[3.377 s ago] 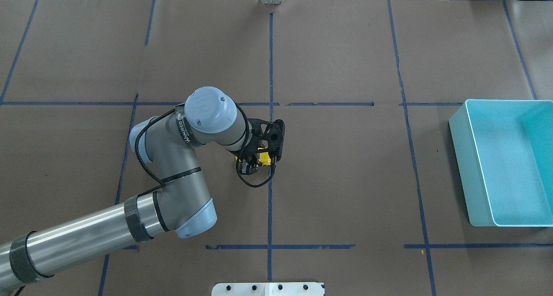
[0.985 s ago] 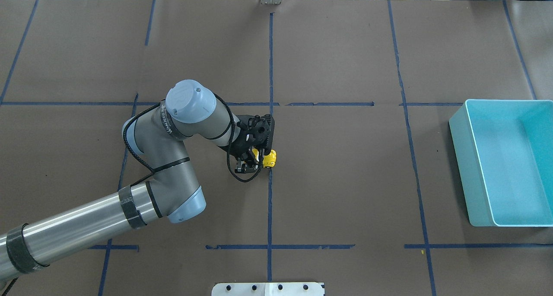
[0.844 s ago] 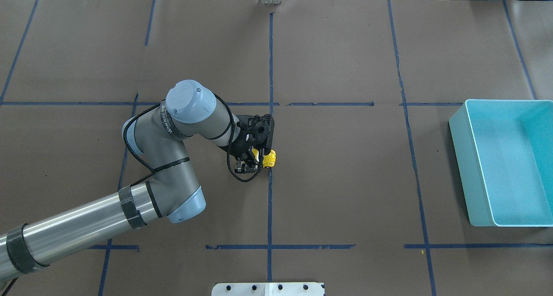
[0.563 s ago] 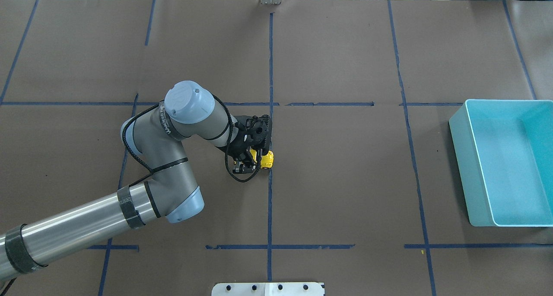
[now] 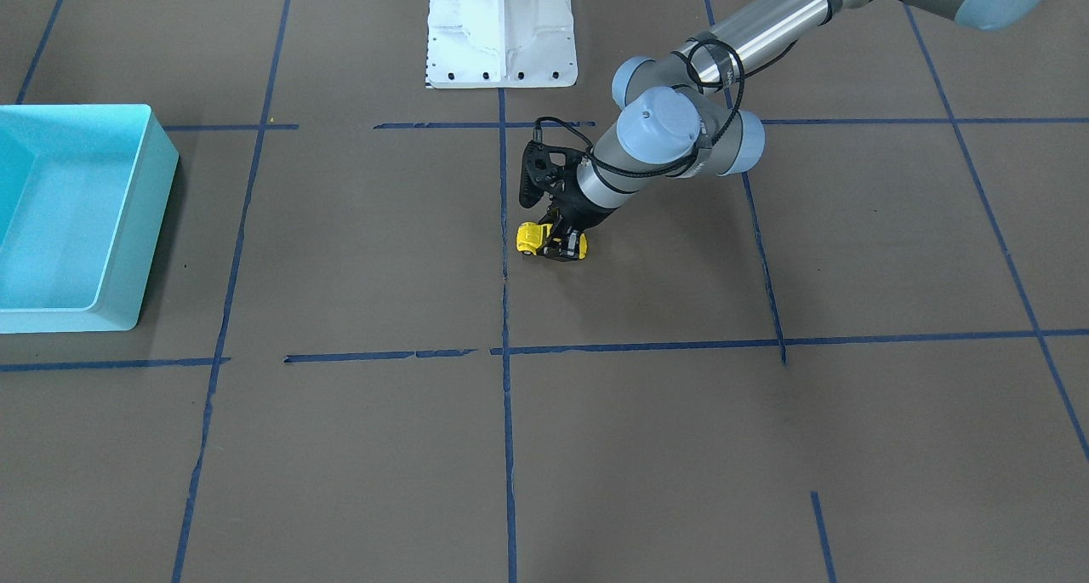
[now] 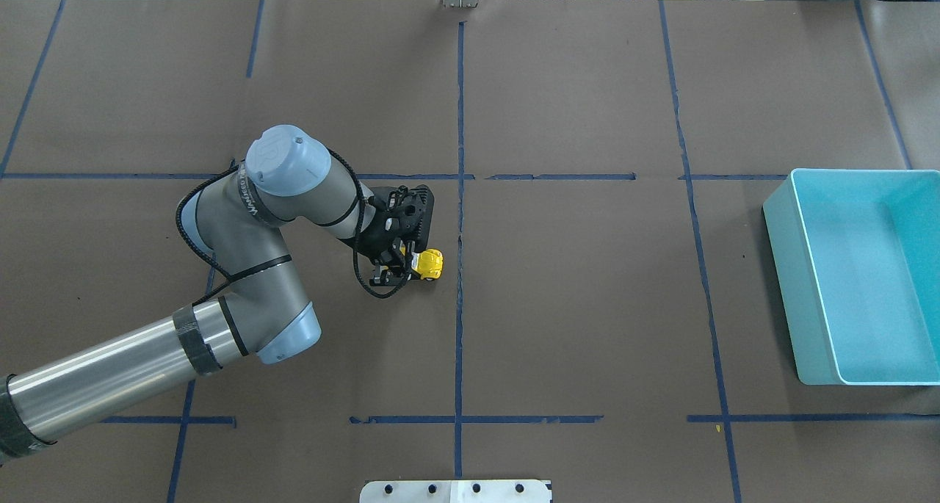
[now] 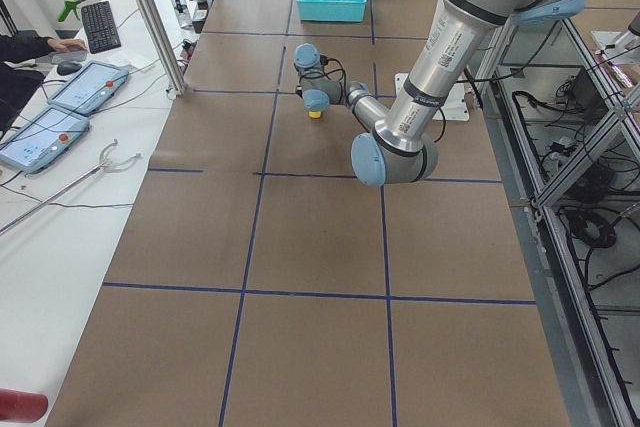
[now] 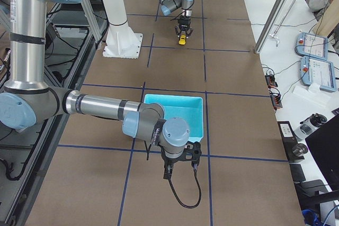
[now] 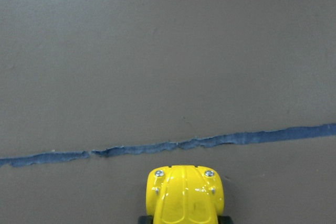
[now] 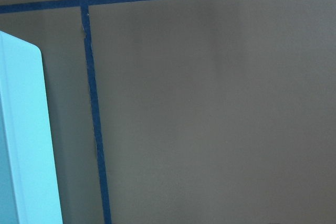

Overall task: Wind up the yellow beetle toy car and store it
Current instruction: 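Lift the left gripper off the car, letting it roll forward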

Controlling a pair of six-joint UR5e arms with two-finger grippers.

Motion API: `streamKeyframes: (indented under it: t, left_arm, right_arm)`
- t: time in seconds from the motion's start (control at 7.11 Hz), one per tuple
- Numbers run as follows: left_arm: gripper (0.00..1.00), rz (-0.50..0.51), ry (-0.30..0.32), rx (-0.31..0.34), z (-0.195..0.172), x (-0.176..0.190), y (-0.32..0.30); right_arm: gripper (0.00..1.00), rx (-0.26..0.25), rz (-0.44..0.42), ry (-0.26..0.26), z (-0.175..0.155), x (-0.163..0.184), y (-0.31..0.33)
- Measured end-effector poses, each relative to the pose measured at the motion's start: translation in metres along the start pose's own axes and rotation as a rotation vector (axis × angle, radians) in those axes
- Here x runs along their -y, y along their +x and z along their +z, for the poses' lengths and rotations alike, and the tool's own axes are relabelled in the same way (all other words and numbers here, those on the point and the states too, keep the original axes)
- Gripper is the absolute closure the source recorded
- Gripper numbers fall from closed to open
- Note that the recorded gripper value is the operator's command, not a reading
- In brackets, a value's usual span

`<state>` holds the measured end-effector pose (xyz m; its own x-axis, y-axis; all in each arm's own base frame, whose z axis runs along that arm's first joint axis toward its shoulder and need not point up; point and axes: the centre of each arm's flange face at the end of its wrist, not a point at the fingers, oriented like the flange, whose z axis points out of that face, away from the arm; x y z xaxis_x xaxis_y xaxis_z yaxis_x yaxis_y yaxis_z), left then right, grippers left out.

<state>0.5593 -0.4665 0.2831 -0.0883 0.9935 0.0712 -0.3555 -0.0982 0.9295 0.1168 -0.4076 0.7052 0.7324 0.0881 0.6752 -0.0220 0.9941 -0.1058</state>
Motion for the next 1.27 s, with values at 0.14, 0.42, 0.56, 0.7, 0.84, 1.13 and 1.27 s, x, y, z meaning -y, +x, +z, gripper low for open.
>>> streamKeyframes:
  t: [0.14, 0.42, 0.56, 0.7, 0.84, 1.13, 1.27]
  left_arm:
    - [1.0, 0.0, 0.014, -0.001, -0.007, -0.019, -0.002]
    - [0.96, 0.0, 0.037, -0.008, -0.018, -0.057, -0.002]
    - [0.39, -0.004, 0.045, -0.012, -0.025, -0.075, -0.003]
    - [0.0, -0.01, 0.053, -0.013, -0.034, -0.092, -0.006]
    - [0.0, -0.018, 0.058, -0.015, -0.043, -0.105, -0.01]
    - [0.0, -0.029, 0.064, -0.007, -0.053, -0.126, -0.011]
    - [0.0, -0.033, 0.066, -0.001, -0.058, -0.133, -0.012]
  right_arm:
    - [0.0, 0.0, 0.0, 0.0, 0.0, 0.0, 0.0]
    - [0.0, 0.0, 0.0, 0.0, 0.0, 0.0, 0.0]
    - [0.0, 0.0, 0.0, 0.0, 0.0, 0.0, 0.0]
    - [0.0, 0.0, 0.0, 0.0, 0.0, 0.0, 0.0]
    - [0.0, 0.0, 0.0, 0.0, 0.0, 0.0, 0.0]
    - [0.0, 0.001, 0.005, -0.005, 0.002, -0.001, 0.002]
    - [0.0, 0.001, 0.007, -0.006, 0.003, -0.001, 0.002]
